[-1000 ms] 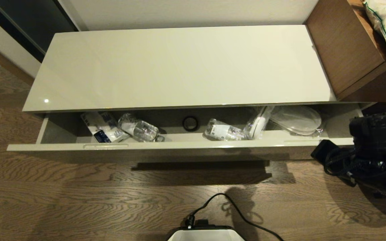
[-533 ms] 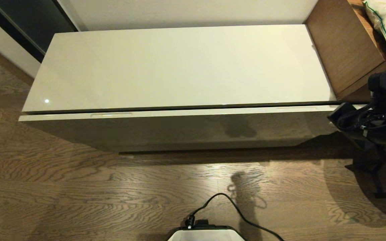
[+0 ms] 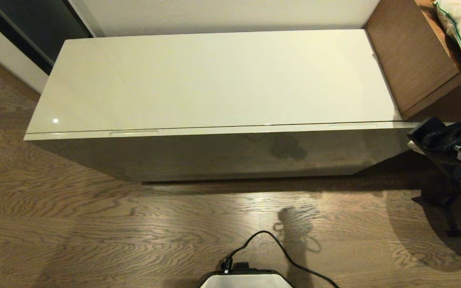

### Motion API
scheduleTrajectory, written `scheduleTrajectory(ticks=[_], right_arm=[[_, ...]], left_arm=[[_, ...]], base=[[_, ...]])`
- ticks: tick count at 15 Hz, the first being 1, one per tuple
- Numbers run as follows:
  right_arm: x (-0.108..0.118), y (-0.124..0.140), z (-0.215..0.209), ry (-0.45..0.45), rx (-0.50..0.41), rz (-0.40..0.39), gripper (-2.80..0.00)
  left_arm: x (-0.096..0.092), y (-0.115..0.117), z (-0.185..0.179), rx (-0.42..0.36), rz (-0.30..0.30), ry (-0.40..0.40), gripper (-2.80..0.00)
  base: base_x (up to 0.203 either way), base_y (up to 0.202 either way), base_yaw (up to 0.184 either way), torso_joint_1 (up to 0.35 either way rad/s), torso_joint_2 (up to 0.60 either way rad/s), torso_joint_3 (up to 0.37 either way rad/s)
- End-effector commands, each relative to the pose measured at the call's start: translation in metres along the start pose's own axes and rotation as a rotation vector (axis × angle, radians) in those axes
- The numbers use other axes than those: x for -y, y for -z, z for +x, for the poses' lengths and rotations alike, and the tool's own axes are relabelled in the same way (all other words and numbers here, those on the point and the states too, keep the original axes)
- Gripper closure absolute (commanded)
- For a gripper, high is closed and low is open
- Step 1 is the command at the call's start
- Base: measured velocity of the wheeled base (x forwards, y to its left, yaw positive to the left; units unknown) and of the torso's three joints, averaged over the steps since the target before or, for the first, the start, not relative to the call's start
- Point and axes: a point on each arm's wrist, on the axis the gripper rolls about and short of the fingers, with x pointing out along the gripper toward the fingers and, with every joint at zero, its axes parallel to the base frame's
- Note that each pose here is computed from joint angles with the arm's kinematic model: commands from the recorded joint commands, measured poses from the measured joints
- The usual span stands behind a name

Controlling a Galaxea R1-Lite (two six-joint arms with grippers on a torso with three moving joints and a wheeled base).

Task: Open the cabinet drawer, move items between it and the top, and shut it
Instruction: Close the drawer

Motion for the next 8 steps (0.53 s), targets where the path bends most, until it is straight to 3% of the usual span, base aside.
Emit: scheduleTrajectory(ticks=[1,5,8], right_arm=[[0.002,-0.008,-0.034,-0.041,0.023,0.0,0.0],[0.035,-0.003,-0.126,-0.177,0.045,-0.133,0.0],[0.098,0.002,-0.212,-0.231,0.101,-0.244,0.0]], left_arm=[[0.0,0.0,0.0,0.001,0.0,0.0,0.0],[0.0,0.0,0.0,0.001,0.0,0.0,0.0],[0.0,0.0,0.0,0.0,-0.001,0.0,0.0]], base=[[0.0,0.0,0.0,0.0,0.0,0.0],[0.0,0.0,0.0,0.0,0.0,0.0],[0.0,0.0,0.0,0.0,0.0,0.0]])
